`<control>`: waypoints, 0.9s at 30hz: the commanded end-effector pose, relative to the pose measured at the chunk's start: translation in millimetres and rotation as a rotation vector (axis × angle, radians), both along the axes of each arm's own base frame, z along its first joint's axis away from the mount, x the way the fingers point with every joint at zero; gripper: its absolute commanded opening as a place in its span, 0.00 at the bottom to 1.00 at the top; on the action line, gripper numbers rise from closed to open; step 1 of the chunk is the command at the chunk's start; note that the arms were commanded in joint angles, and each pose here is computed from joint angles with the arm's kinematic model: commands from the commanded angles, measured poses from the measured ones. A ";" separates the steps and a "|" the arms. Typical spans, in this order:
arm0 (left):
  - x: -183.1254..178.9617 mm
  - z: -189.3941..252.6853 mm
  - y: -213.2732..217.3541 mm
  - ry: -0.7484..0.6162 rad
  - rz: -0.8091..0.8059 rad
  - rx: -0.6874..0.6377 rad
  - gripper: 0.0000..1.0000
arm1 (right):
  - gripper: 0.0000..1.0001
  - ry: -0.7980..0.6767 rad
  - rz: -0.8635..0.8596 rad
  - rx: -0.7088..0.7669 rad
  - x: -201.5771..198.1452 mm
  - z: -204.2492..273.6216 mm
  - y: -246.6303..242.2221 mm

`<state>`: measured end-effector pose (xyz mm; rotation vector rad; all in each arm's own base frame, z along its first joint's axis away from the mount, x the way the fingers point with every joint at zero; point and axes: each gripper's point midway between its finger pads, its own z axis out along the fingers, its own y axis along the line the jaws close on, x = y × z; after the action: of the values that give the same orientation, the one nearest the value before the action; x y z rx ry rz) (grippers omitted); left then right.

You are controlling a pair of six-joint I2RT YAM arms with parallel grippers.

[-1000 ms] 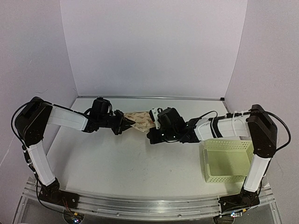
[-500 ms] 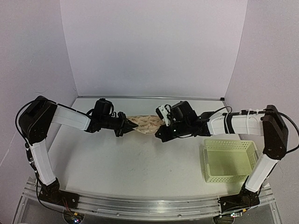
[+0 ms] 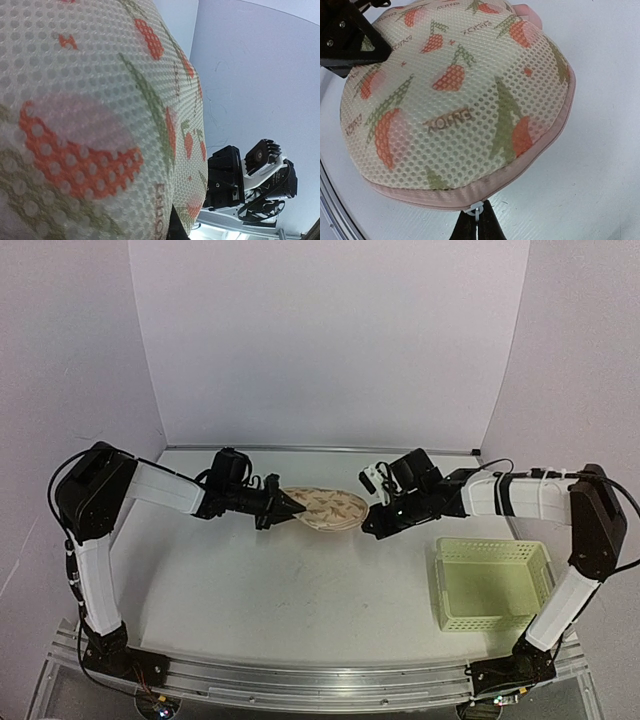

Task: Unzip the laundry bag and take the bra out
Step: Unzip the zipper of the laundry bag, then place the laundry bag at the center of the board.

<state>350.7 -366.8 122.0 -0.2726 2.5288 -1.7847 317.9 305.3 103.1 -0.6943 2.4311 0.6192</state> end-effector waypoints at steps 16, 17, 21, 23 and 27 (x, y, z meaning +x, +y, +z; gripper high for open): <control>28.4 -9.0 -22.5 -0.185 -0.242 0.148 0.00 | 0.00 0.110 0.009 0.042 -55.7 -11.8 -24.6; 30.8 -9.1 -23.6 -0.190 -0.246 0.154 0.00 | 0.00 0.115 0.012 0.049 -60.4 -12.6 -20.4; 39.2 -11.2 -24.9 -0.190 -0.244 0.170 0.04 | 0.00 0.132 0.024 0.083 -77.2 -15.5 1.5; 45.5 -13.1 -19.8 -0.187 -0.220 0.197 0.16 | 0.00 0.132 0.007 0.074 -80.3 -19.3 8.0; 54.3 -13.9 -4.2 -0.185 -0.177 0.245 0.34 | 0.00 0.132 -0.054 0.058 -77.0 -26.7 16.6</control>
<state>367.9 -395.1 91.3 0.1712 2.7400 -1.5755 235.1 312.7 76.0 -0.6900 2.5257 0.7485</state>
